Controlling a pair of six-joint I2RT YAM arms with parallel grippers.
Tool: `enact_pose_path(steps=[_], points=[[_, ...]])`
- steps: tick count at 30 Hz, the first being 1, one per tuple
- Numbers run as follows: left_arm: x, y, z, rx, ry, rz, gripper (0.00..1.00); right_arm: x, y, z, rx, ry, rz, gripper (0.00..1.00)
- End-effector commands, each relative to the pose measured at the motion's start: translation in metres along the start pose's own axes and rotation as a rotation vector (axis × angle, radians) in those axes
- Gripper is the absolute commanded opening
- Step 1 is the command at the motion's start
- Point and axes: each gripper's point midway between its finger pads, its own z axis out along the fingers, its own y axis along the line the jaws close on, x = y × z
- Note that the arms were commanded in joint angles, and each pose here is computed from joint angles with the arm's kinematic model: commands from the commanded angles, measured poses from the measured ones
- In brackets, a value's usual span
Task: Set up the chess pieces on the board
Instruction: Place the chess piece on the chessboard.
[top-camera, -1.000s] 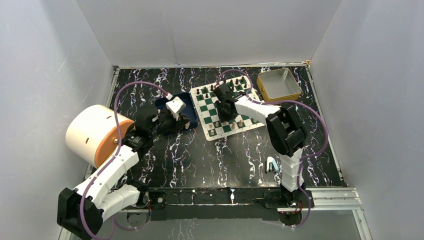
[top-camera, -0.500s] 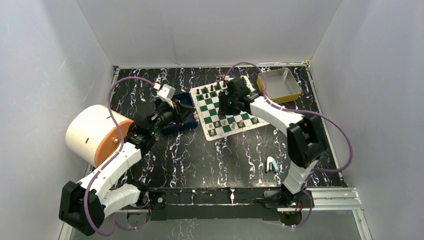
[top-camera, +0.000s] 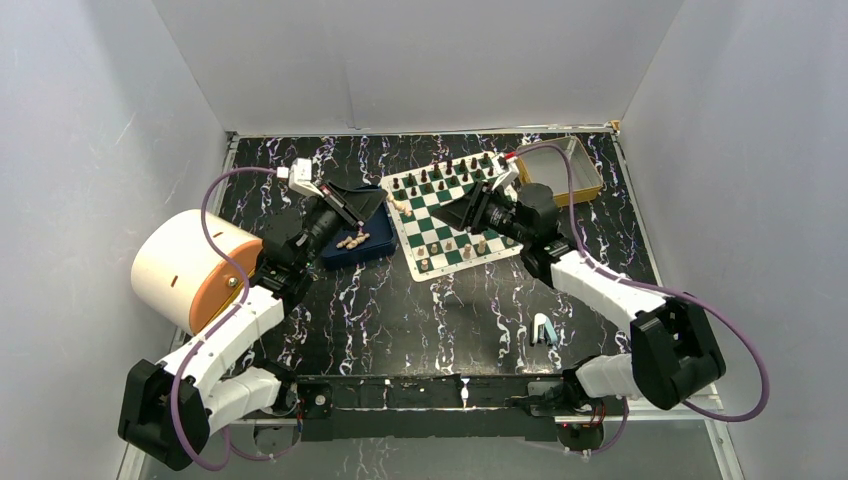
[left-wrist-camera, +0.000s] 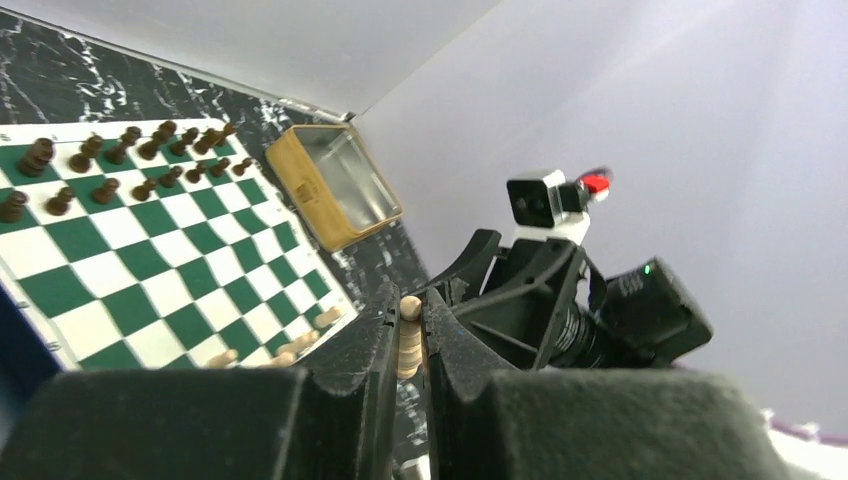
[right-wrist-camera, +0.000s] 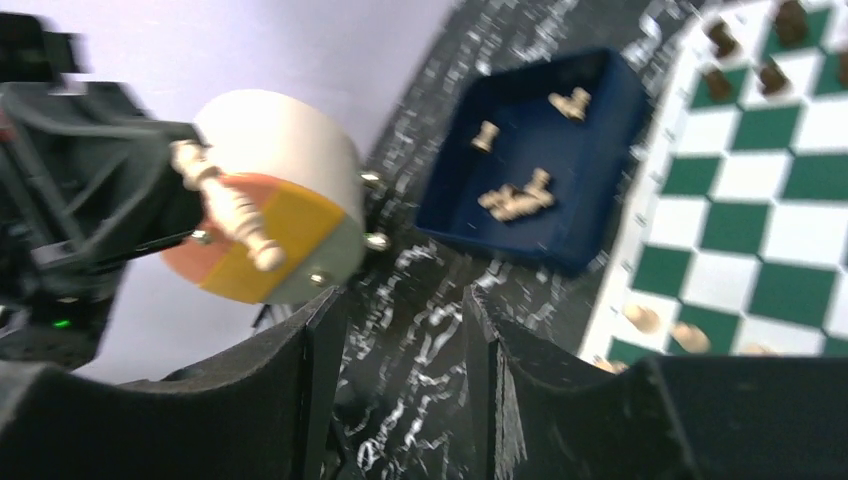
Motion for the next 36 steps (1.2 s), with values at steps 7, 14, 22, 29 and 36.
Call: enact_pose_path(steps=[7, 14, 22, 29, 36], points=[[-0.051, -0.043, 0.001, 0.087, -0.177, -0.337, 0.0, -0.049, 0.123, -0.021, -0.377, -0.324, -0.491, 0.58], [-0.05, -0.055, -0.003, 0.144, -0.154, -0.514, 0.0, -0.041, 0.146, -0.023, -0.434, -0.454, -0.853, 0.59], [-0.047, -0.061, -0.006, 0.174, -0.115, -0.617, 0.0, -0.057, 0.146, -0.026, -0.358, -0.573, -0.943, 0.53], [-0.045, -0.062, -0.007, 0.176, -0.106, -0.625, 0.0, -0.056, 0.156, -0.025, -0.388, -0.59, -1.025, 0.53], [-0.038, -0.056, -0.007, 0.161, -0.093, -0.639, 0.0, -0.051, 0.166, -0.023, -0.423, -0.612, -1.042, 0.43]])
